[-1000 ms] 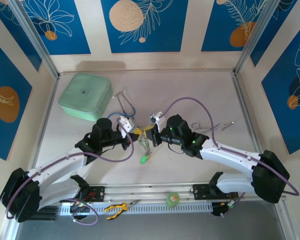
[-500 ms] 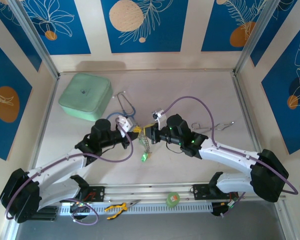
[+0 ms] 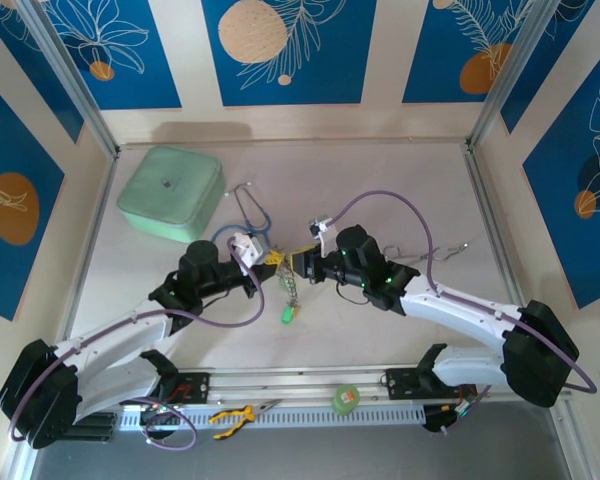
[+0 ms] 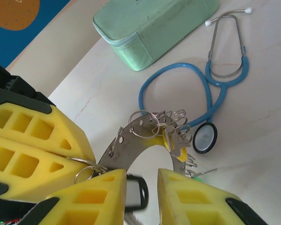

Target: Put the keys on the keyring

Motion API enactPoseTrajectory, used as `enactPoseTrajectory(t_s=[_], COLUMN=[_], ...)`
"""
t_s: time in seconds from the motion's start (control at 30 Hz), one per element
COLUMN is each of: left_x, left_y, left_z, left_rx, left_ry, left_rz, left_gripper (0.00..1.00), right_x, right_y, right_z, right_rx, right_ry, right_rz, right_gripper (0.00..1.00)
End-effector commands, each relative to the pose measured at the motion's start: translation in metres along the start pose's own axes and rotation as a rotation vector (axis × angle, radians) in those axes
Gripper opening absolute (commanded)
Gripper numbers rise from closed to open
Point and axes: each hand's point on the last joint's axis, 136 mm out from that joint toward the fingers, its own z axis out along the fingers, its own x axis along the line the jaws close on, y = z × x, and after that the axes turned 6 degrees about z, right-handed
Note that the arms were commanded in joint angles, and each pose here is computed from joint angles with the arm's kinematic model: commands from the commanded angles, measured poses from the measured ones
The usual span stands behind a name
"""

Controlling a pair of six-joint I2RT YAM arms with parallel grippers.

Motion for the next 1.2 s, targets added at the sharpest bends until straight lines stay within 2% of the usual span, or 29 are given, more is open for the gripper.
enactPoseTrajectory(t_s=[0.0,0.17,0.27,0.43,0.63,1.17], left_x=[-0.005,-0.02,-0.021,-0.024,-0.032,-0.034], left_y=[0.03,0.037,0.037,0.041,0.039,0.038], left_z=[-0.003,-0.007,-0.006,-0.005,-0.005,-0.005], left_rx=[-0.125,-0.244,-0.256,-0.291,-0.309,-0.306], left_ry=[-0.025,-0.083,-0.081,-0.099,-0.143,-0.16], left_rz=[0.039,0.154,0.194,0.213,0.231,0.227], left_gripper=[0.0,0.0,0.0,0.0,0.0,0.0], right_x=[0.011,0.009,0.022,0.027,0.028,0.032], right_y=[0.017,0.007,-0.01,-0.017,-0.011,-0.009], right_z=[-0.019,-0.038,-0.052,-0.059,-0.05,-0.033], right_rx=[-0.016,0.084,0.143,0.114,0.085,0.095], right_ry=[0.065,0.174,0.301,0.343,0.319,0.327], right_rz=[-0.103,-0.337,-0.54,-0.743,-0.759,-0.76], right_gripper=[0.27,0.3,0.34,0.37,0.37,0.35])
